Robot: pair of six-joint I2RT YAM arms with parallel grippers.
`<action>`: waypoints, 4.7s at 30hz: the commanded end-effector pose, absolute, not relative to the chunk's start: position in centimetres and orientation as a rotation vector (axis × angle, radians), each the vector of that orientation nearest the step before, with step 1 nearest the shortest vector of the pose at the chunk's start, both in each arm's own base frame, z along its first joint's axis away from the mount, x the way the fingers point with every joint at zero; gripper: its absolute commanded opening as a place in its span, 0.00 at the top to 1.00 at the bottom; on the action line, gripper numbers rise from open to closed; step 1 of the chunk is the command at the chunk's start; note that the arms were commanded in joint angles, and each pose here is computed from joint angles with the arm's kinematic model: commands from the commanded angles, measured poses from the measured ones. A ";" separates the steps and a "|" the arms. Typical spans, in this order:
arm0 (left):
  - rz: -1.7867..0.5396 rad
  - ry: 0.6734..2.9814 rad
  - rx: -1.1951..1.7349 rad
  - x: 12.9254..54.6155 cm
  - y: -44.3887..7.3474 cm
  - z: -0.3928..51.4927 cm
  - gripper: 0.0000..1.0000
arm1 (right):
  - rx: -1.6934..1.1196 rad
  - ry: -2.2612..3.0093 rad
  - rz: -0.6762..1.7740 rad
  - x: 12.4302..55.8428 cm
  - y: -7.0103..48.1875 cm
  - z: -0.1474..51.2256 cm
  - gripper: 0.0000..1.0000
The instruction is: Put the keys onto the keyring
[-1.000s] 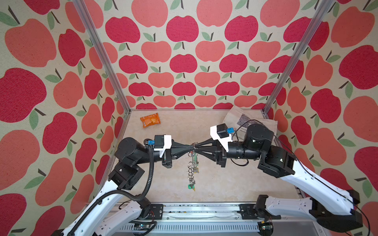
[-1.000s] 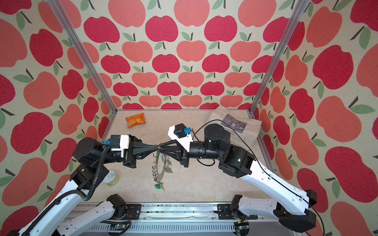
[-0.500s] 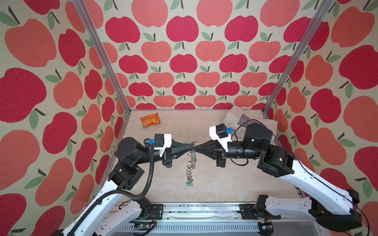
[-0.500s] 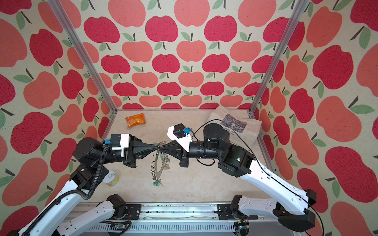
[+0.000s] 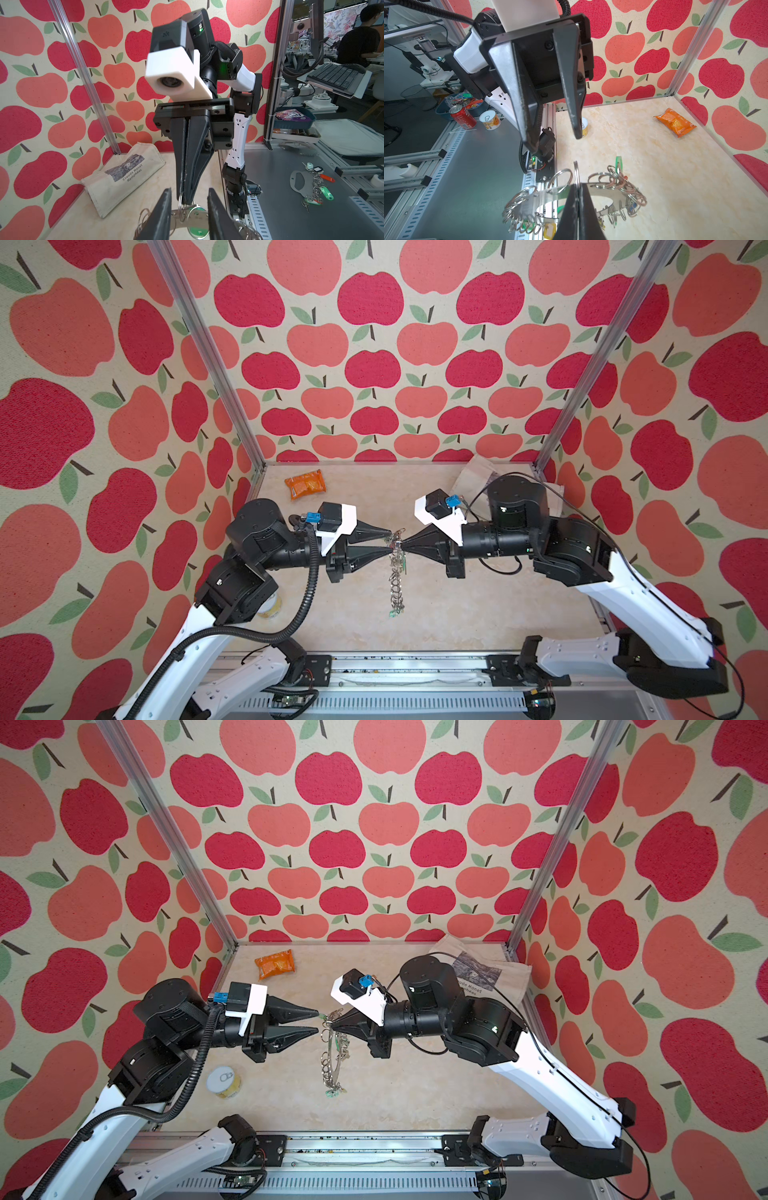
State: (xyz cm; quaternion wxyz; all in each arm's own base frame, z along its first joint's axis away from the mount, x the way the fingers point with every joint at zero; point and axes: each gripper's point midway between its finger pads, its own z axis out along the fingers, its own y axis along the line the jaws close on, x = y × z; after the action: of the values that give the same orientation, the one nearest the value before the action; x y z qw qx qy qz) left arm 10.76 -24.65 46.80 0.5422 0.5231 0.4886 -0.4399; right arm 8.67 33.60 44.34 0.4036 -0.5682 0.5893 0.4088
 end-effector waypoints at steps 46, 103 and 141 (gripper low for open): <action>-0.901 1.213 1.351 11.2 -25.9 44.4 1.00 | -1.518 1.473 0.976 8.1 33.4 44.7 0.90; -0.962 0.847 0.925 12.8 -22.8 52.0 1.00 | -1.434 1.491 1.184 7.5 35.4 40.9 1.00; -1.038 0.837 1.001 11.5 -23.2 51.5 1.00 | -1.183 1.209 1.118 10.3 34.8 48.3 0.68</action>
State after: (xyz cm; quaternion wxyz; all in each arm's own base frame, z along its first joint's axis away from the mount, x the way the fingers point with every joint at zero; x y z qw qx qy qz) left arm 13.17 -24.06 48.97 0.6527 0.4388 0.4163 -0.4562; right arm 10.12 35.07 47.15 0.5115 -0.4996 0.5210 0.4662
